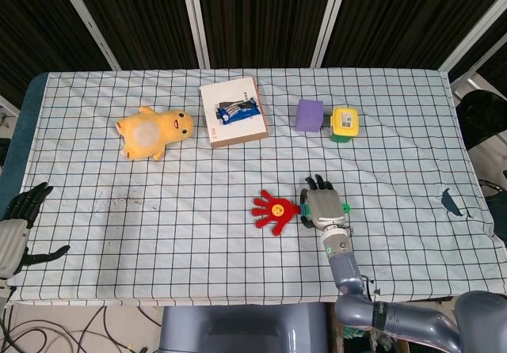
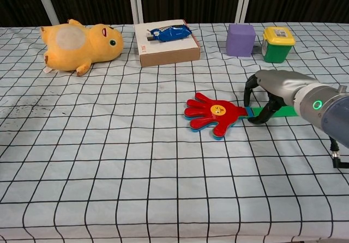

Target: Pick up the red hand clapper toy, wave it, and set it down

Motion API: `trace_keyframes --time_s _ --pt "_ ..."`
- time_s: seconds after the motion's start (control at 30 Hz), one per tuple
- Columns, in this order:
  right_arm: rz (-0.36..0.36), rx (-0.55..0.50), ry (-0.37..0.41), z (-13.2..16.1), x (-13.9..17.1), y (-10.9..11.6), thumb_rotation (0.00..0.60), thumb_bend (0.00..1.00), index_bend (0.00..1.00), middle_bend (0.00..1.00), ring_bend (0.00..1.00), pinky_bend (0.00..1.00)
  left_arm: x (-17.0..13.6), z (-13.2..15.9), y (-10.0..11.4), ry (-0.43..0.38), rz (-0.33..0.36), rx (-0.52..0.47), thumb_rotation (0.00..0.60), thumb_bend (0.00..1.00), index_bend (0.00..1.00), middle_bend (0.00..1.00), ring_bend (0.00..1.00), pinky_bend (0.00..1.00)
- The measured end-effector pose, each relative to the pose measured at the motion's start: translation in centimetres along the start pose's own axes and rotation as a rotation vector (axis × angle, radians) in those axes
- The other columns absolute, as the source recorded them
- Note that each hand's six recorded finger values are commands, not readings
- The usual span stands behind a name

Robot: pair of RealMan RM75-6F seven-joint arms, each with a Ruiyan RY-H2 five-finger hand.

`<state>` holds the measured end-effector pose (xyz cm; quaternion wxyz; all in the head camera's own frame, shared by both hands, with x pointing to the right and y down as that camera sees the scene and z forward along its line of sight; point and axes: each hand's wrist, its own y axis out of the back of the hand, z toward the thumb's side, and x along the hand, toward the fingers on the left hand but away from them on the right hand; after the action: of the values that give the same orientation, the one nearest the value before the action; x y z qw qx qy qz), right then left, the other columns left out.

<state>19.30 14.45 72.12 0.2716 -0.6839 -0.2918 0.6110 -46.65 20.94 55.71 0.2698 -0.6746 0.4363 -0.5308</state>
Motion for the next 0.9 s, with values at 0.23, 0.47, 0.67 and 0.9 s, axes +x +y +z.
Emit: trace_keyframes --time_s 0.23,0.47,0.67,0.9 --pt "-0.003 -0.006 0.001 0.1 0.0 0.0 0.600 0.39 0.54 0.16 0.02 0.13 0.0 0.0 0.0 0.003 0.000 -0.004 0.600 0.00 0.00 0.00 0.00 0.00" --pt "-0.029 -0.021 0.018 0.3 0.3 0.6 0.600 0.47 0.66 0.26 0.08 0.13 0.0 0.0 0.0 0.001 -0.003 -0.006 0.600 0.00 0.00 0.00 0.00 0.00" --pt "-0.048 -0.037 0.035 0.5 0.8 1.1 0.600 0.52 0.71 0.34 0.15 0.16 -0.1 0.0 0.0 0.001 -0.006 -0.010 0.600 0.00 0.00 0.00 0.00 0.00" --pt "-0.061 -0.061 0.053 0.5 1.4 1.6 0.600 0.59 0.77 0.49 0.34 0.36 -0.2 0.0 0.0 0.000 -0.009 -0.016 0.600 0.00 0.00 0.00 0.00 0.00"
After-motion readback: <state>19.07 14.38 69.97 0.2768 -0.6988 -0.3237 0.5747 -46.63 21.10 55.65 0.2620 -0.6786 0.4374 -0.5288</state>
